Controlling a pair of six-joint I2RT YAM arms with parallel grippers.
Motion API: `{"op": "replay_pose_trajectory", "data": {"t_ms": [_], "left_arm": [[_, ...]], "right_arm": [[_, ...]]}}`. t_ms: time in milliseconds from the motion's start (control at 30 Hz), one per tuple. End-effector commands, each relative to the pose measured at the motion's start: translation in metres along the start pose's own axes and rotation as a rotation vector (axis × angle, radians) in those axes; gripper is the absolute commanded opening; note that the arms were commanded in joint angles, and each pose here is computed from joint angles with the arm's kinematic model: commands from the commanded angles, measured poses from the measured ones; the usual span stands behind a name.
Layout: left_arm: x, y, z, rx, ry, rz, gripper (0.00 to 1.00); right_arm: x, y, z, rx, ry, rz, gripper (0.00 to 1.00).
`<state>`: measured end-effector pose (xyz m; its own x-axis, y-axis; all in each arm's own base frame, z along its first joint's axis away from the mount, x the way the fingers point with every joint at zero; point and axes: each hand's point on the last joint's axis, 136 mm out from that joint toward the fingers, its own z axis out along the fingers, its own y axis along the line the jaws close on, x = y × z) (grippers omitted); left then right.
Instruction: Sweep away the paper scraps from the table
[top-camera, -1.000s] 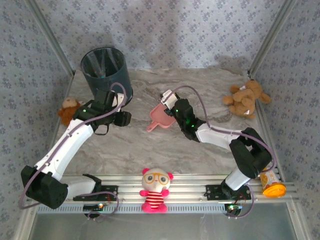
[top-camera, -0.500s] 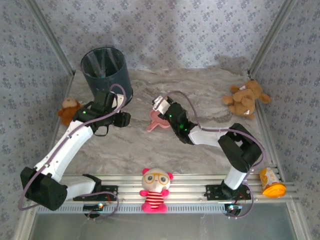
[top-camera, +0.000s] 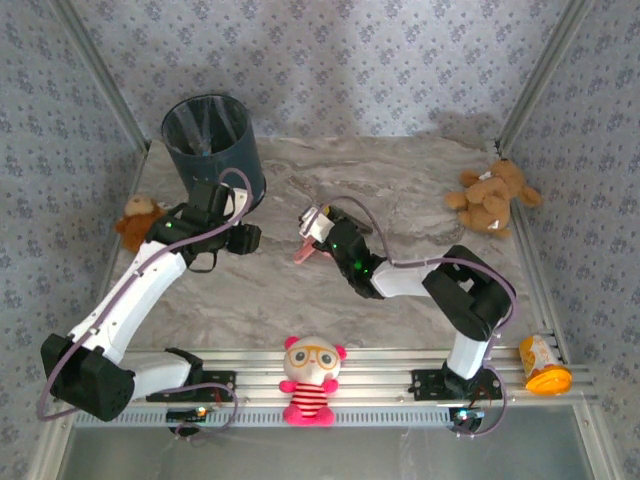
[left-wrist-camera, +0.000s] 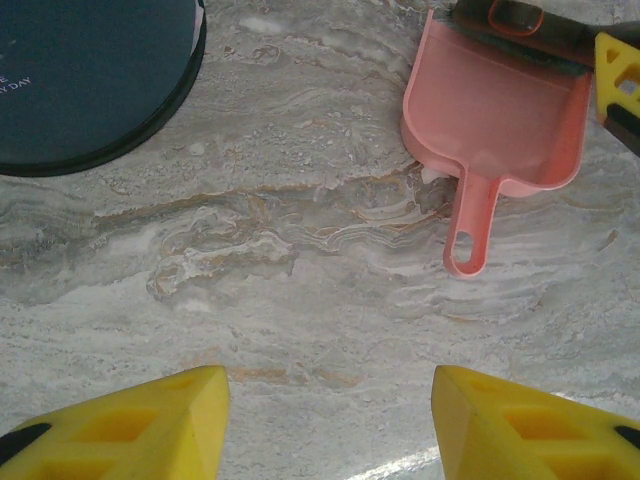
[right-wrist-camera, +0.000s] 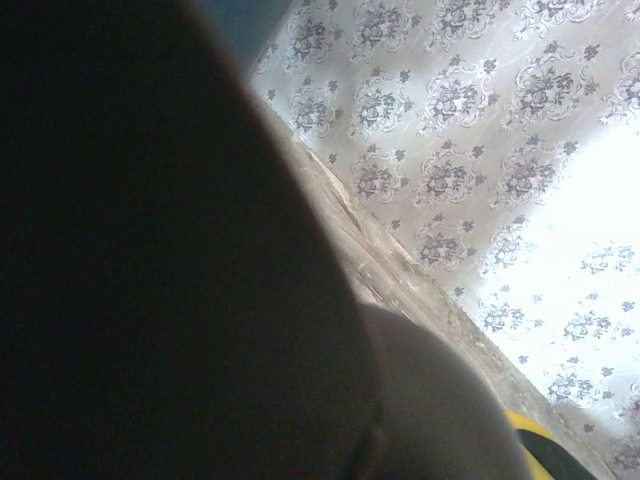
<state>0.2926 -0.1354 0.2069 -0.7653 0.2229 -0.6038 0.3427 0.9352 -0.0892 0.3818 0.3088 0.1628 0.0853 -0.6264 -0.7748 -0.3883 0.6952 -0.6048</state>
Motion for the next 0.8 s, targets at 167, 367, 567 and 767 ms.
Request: {"op": "replay_pose_trajectory", "data": {"t_ms": [167, 367, 567, 767], "left_arm": [[0.002, 0.006, -0.001, -0.026, 0.01, 0.007, 0.56], [0.005, 0.008, 0.002, -0.037, 0.025, 0.01, 0.56], [0.007, 0.01, 0.003, -0.049, 0.035, 0.016, 0.56], [0.008, 0.011, 0.005, -0.055, 0.043, 0.02, 0.56]], "right_arm": [[0.015, 0.021, -0.009, -0.001, 0.031, 0.006, 0.25], [0.019, 0.029, -0.015, -0.016, 0.042, 0.019, 0.36], [0.024, 0.038, -0.02, -0.033, 0.059, 0.038, 0.41], [0.029, 0.046, -0.026, -0.043, 0.074, 0.043, 0.47]]}}
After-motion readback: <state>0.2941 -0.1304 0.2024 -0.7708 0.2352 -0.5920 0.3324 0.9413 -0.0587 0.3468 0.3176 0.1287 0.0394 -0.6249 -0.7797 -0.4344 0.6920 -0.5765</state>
